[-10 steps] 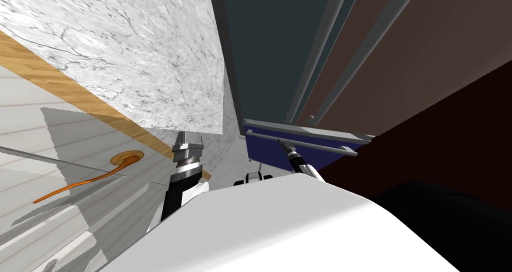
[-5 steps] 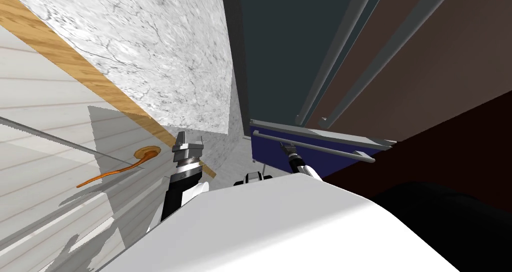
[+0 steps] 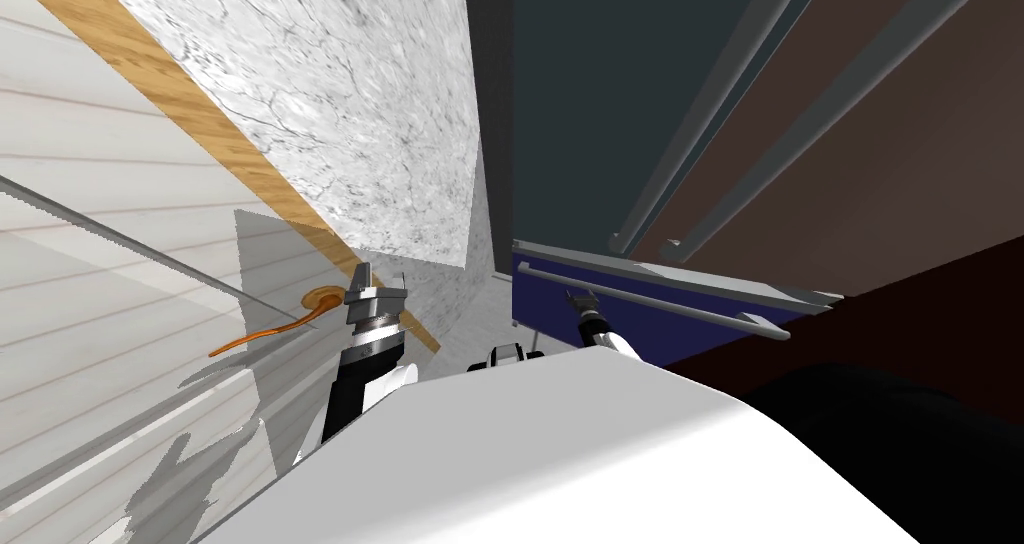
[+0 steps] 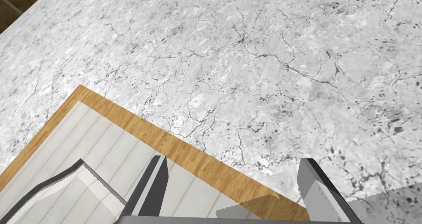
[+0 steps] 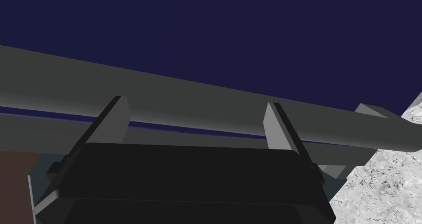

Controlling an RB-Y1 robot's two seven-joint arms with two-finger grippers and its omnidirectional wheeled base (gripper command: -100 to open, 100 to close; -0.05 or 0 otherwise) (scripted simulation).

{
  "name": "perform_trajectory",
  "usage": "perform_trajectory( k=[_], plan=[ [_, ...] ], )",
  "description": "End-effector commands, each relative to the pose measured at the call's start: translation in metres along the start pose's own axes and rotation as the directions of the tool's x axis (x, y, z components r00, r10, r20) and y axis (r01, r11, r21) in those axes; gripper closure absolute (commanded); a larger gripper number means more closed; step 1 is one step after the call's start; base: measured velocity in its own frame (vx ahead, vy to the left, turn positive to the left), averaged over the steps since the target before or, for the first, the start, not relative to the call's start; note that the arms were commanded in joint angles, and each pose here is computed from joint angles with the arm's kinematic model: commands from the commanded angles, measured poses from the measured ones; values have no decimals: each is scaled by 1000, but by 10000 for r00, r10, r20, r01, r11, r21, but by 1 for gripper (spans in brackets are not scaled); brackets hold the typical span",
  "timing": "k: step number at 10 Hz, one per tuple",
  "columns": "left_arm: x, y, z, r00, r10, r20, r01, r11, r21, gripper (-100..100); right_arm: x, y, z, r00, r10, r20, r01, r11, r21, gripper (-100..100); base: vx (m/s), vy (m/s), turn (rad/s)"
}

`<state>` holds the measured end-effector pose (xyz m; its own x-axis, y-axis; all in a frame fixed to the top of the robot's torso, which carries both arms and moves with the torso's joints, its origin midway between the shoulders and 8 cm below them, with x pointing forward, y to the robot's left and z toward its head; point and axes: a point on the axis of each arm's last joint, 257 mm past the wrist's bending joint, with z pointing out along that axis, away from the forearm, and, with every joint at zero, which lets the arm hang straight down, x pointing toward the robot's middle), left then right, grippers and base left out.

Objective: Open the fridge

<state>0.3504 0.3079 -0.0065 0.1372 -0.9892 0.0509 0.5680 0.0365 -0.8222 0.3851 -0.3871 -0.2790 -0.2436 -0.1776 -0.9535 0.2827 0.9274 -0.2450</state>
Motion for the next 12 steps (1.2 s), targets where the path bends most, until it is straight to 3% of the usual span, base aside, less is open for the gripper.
perform_trajectory(
  k=[1,2,5,6,8,9,12],
  plan=[
    [0,0,0,10000,-2,0,2,10000,0,0,13,-10,2,9943,-1020,-309,1034,9935,475,-100,39,102,72],
    [0,0,0,10000,-1,0,1,10000,0,0,27,-20,2,9854,-1565,-678,1618,9834,826,-100,50,96,127],
    [0,0,0,10000,-1,0,1,10000,0,0,35,-34,1,9616,-2568,-968,2677,9554,1250,-100,44,89,102],
    [0,0,0,10000,0,0,0,10000,0,0,47,-45,-1,9425,-3050,-1364,3244,9331,1554,-100,48,92,139],
    [0,0,0,10000,1,0,-1,10000,0,0,43,-46,-1,9336,-3343,-1290,3521,9224,1584,-100,34,43,31],
    [0,0,0,10000,1,0,-1,10000,0,0,53,-57,-3,9094,-3806,-1677,4082,8940,1849,-100,45,57,138],
    [0,0,0,10000,-1,0,1,10000,0,0,55,-69,-6,8628,-4673,-1930,5017,8386,2123,-100,46,78,95]
  ],
)
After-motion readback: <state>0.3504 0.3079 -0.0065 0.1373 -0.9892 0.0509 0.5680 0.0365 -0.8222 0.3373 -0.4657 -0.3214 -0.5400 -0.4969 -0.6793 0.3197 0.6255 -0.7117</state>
